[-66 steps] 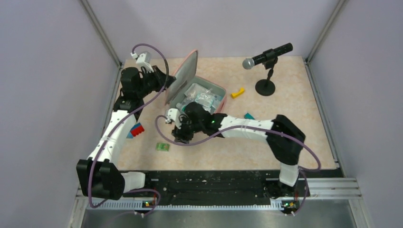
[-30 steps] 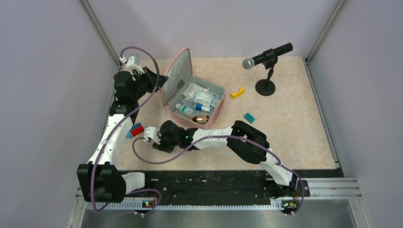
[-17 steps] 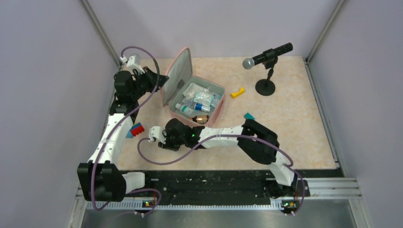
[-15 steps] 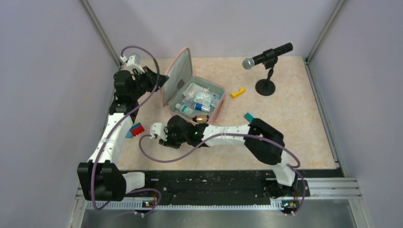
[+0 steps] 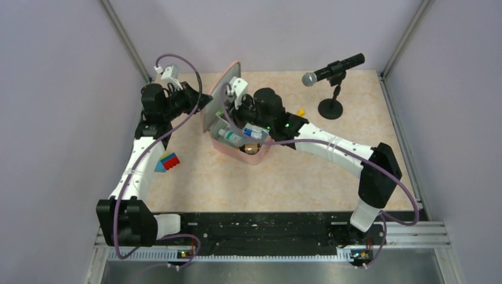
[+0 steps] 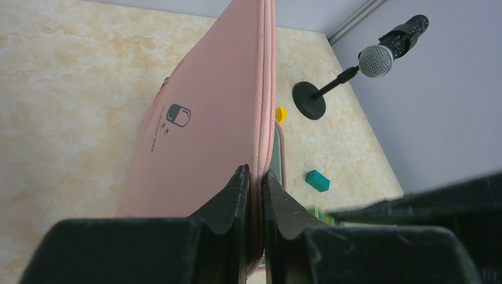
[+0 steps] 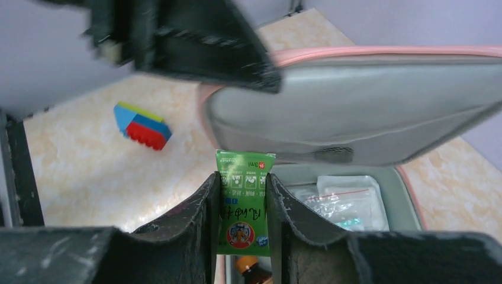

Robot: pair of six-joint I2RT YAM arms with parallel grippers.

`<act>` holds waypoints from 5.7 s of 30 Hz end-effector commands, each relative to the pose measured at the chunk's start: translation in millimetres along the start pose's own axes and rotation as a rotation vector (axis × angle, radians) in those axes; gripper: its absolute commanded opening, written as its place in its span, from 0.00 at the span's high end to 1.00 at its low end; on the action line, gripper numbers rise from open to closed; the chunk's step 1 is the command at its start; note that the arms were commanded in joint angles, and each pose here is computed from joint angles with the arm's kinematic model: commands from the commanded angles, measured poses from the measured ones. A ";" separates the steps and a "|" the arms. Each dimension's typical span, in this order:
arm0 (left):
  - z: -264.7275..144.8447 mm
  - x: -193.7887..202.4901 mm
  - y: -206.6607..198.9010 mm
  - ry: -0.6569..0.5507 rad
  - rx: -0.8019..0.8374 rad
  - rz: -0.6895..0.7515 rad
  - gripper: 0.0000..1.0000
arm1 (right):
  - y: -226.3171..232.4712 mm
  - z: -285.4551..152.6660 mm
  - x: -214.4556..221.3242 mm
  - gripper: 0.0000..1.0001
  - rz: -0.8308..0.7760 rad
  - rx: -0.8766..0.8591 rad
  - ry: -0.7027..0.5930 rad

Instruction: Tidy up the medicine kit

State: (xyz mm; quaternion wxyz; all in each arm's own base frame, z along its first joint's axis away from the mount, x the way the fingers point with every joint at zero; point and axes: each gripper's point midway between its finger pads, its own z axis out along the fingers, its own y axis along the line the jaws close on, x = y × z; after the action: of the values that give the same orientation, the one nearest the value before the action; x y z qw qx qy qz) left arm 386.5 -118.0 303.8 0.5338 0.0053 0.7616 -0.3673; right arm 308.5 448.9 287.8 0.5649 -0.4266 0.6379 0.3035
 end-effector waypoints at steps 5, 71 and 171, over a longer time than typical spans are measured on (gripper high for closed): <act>1.6 18.9 8.3 0.070 -0.019 -0.059 1.00 | -68.6 6.4 -29.7 0.70 0.468 0.139 -0.062; -12.2 19.3 -6.3 0.290 0.214 -0.176 1.00 | -93.5 -13.5 -79.3 0.76 0.091 0.032 -0.758; -1.0 71.7 43.3 0.098 -0.349 -0.073 1.00 | -81.2 -21.7 153.6 0.81 0.528 0.416 0.417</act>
State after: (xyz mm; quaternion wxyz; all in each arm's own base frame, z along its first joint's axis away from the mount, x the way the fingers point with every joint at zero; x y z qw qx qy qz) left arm 343.0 -162.0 260.6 0.4693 0.0318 0.8070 -0.3569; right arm 392.4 396.6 172.8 0.4434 -0.1554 0.8399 0.2717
